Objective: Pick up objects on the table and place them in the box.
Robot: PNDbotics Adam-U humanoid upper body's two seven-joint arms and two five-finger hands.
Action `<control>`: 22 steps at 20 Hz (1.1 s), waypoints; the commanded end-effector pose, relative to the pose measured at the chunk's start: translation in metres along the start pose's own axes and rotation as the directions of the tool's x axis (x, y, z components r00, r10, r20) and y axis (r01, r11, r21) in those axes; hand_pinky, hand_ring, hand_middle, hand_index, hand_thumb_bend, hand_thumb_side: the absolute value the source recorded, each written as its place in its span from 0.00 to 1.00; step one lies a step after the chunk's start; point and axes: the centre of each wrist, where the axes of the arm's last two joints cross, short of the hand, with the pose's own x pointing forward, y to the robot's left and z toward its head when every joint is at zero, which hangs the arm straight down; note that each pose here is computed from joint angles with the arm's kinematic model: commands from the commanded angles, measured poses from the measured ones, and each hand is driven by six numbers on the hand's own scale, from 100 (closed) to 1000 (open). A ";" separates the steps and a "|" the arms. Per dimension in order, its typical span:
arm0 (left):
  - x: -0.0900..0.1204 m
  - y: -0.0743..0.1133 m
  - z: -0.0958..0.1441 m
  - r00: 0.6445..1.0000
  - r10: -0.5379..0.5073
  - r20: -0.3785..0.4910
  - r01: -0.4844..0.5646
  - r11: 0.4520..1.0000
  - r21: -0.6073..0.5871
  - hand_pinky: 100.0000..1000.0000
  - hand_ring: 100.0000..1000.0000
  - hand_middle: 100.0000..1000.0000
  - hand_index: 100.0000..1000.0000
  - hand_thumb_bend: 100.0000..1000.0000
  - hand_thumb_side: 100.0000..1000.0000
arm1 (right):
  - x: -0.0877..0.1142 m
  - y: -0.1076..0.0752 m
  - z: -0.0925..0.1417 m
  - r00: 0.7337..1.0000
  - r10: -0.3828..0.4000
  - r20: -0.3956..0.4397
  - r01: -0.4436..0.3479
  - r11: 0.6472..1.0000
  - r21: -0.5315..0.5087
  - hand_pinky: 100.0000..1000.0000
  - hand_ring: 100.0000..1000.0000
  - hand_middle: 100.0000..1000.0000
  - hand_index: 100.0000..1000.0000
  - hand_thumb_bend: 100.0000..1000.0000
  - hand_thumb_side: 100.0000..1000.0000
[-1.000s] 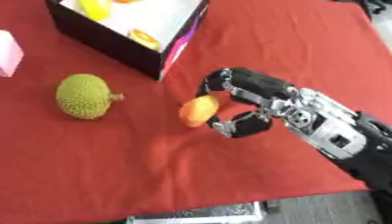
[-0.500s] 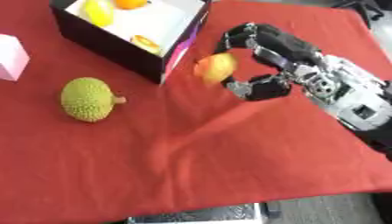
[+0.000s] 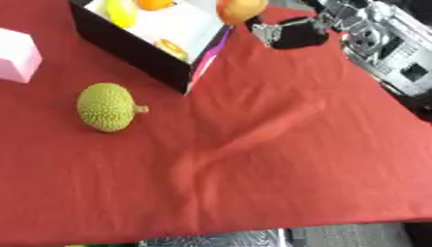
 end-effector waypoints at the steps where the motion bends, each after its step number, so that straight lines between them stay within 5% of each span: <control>1: 0.011 -0.002 -0.011 0.999 -0.009 0.035 0.010 0.999 -0.051 0.79 0.87 0.77 0.82 0.00 0.62 | -0.011 -0.021 -0.005 0.998 0.037 -0.054 -0.039 0.998 -0.044 0.84 0.71 0.50 0.62 0.04 0.00; 9: 0.013 -0.013 -0.024 0.997 0.044 0.061 -0.036 0.993 -0.116 0.79 0.87 0.77 0.81 0.00 0.61 | -0.047 -0.021 -0.012 0.990 0.042 -0.135 -0.056 0.994 -0.098 0.84 0.71 0.50 0.61 0.08 0.00; 22: 0.015 -0.022 -0.032 0.993 0.095 0.071 -0.082 0.981 -0.176 0.80 0.87 0.77 0.81 0.00 0.61 | -0.060 0.002 -0.020 0.986 0.146 -0.085 -0.150 0.988 -0.042 0.83 0.73 0.53 0.66 0.22 0.04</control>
